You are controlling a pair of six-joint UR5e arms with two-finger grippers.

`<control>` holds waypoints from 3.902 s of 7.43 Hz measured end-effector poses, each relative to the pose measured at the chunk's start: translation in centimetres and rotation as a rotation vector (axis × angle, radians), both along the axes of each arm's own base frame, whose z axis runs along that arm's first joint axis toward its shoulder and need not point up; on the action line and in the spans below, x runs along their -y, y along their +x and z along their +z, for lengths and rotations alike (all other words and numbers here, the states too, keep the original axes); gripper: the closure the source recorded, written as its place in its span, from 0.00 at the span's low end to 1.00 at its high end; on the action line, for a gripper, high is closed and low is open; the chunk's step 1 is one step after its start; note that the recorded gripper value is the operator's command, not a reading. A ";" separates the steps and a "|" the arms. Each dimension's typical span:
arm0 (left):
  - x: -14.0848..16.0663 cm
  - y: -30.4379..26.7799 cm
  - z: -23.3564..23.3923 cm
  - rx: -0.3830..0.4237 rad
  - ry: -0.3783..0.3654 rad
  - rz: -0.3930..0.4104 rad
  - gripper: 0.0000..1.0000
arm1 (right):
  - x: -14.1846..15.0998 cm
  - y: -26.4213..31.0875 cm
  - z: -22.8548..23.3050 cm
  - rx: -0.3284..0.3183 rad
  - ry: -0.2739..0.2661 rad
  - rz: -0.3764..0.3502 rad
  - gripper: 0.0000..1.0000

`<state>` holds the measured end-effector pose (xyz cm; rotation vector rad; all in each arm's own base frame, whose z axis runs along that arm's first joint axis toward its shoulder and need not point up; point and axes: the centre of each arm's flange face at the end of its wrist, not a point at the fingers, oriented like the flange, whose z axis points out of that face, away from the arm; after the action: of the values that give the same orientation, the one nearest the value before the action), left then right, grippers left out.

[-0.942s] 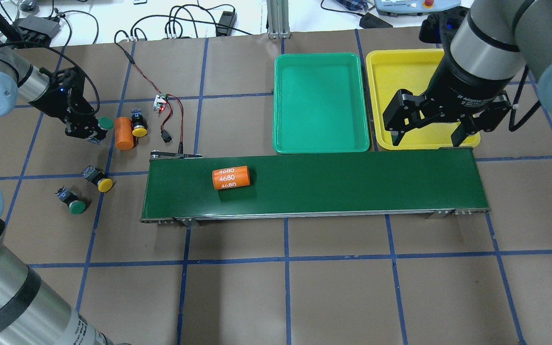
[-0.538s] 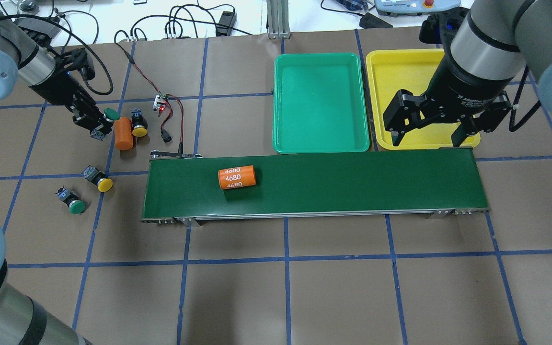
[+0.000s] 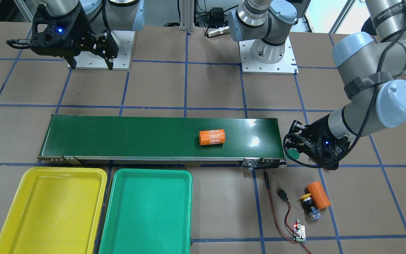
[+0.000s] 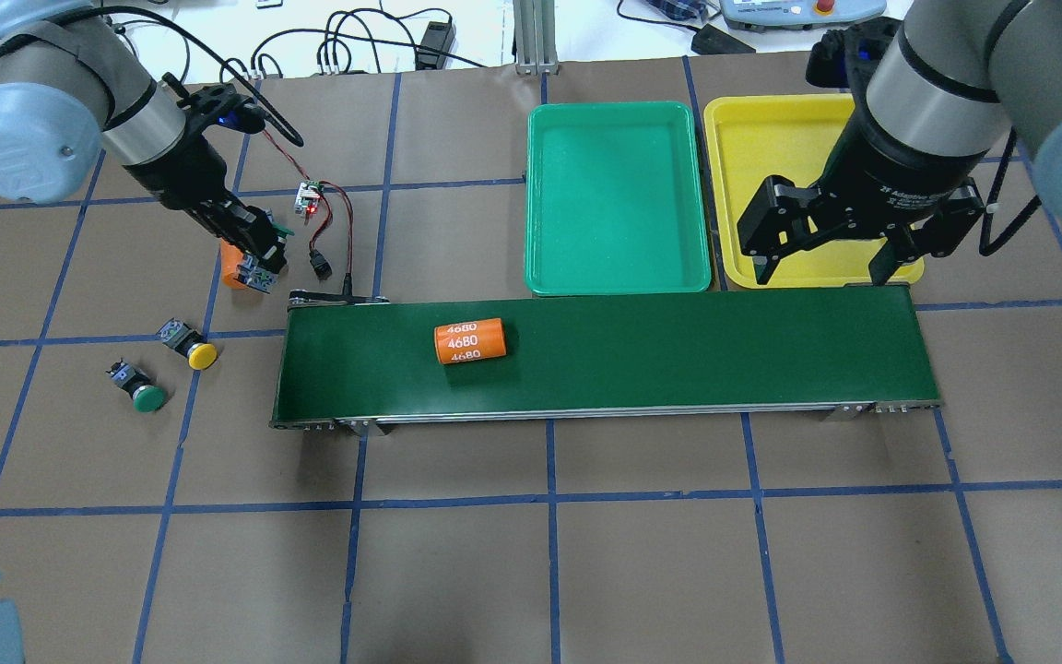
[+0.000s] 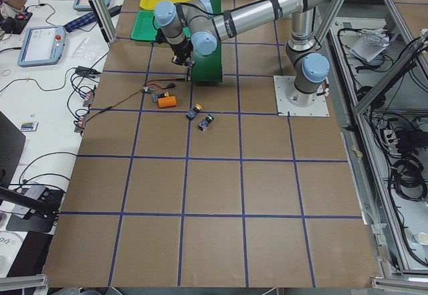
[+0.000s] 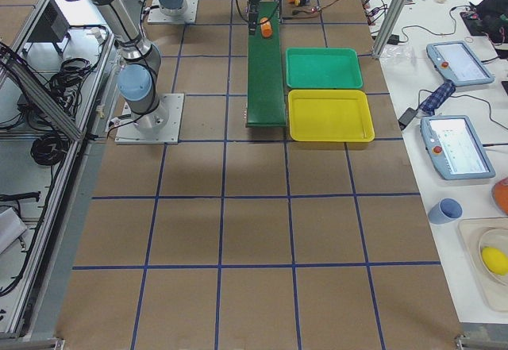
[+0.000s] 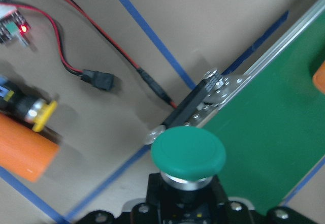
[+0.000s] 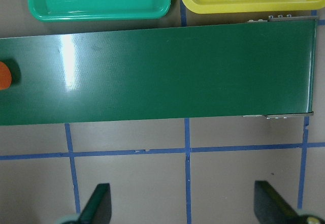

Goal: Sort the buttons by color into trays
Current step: 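Place the green-capped button on the conveyor belt with the left gripper, then return the left gripper to the pile while the right arm lowers, then grasp a yellow-capped button with the left gripper while right approaches belt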

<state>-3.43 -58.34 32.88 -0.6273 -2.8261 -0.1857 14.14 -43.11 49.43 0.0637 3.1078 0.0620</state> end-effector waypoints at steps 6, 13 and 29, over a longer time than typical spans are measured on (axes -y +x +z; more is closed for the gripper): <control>-6.6 -12.2 -4.8 0.246 0.217 0.459 1.00 | 0.0 -0.2 -0.1 -0.004 0.005 -0.002 0.00; -5.6 -11.9 -5.7 0.285 0.134 0.475 0.00 | 0.3 -0.4 -0.1 -0.001 0.002 -0.013 0.00; -0.9 21.4 -11.3 0.193 0.272 0.782 0.00 | -0.6 -0.1 -2.4 0.001 0.042 -0.020 0.00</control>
<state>17.99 -57.40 21.60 0.5808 -2.9022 -0.4815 14.08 -42.51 47.02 0.0960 3.1050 0.1268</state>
